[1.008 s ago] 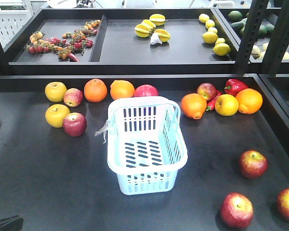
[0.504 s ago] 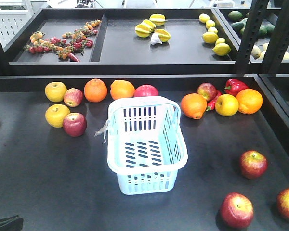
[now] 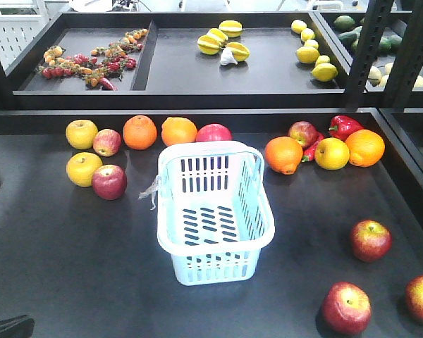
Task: Pick three apples into basket with both arms
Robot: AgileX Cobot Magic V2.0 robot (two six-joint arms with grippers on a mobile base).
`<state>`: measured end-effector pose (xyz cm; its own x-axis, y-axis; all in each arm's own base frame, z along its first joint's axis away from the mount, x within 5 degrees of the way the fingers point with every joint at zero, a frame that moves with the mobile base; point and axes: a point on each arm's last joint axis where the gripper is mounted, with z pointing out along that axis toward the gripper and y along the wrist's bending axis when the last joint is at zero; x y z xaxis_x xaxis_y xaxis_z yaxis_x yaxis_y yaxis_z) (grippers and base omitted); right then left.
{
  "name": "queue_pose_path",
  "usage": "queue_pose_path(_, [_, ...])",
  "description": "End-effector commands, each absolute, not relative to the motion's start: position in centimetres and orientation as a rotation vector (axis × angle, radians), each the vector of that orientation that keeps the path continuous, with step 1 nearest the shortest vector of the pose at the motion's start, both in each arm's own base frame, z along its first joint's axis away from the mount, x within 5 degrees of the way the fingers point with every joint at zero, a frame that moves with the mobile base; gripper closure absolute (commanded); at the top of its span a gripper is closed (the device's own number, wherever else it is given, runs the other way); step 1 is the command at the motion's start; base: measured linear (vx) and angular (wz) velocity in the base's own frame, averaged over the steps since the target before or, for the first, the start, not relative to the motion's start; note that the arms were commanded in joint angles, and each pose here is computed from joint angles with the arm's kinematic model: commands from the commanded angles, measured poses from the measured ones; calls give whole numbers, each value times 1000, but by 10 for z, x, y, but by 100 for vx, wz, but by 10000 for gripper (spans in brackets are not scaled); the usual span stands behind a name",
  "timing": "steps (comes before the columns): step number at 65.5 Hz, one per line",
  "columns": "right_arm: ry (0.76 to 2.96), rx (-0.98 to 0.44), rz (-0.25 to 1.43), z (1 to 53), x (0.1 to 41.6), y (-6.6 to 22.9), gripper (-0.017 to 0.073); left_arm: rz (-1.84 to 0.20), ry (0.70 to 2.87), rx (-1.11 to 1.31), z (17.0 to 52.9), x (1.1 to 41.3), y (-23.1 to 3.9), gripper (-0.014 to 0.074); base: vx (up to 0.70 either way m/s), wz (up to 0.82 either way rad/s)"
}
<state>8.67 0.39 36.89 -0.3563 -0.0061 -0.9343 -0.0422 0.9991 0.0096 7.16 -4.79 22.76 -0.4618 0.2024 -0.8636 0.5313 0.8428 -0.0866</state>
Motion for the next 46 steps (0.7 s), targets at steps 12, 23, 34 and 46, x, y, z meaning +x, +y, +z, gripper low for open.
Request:
queue_pose_path(12, [2022,-63,36,370,109,5,-158,-445,1986,476,239,76,-48,601,0,0])
queue_pose_path(23, [2230,-143,155,368,141,15,-138,-444,1983,474,240,77,-48,601,0,0])
queue_pose_path(34, [2464,-242,324,345,186,26,-132,-443,1982,473,240,77,-48,601,0,0])
queue_pose_path(46, [2680,-232,378,301,229,27,-124,-443,1982,473,240,77,-48,601,0,0])
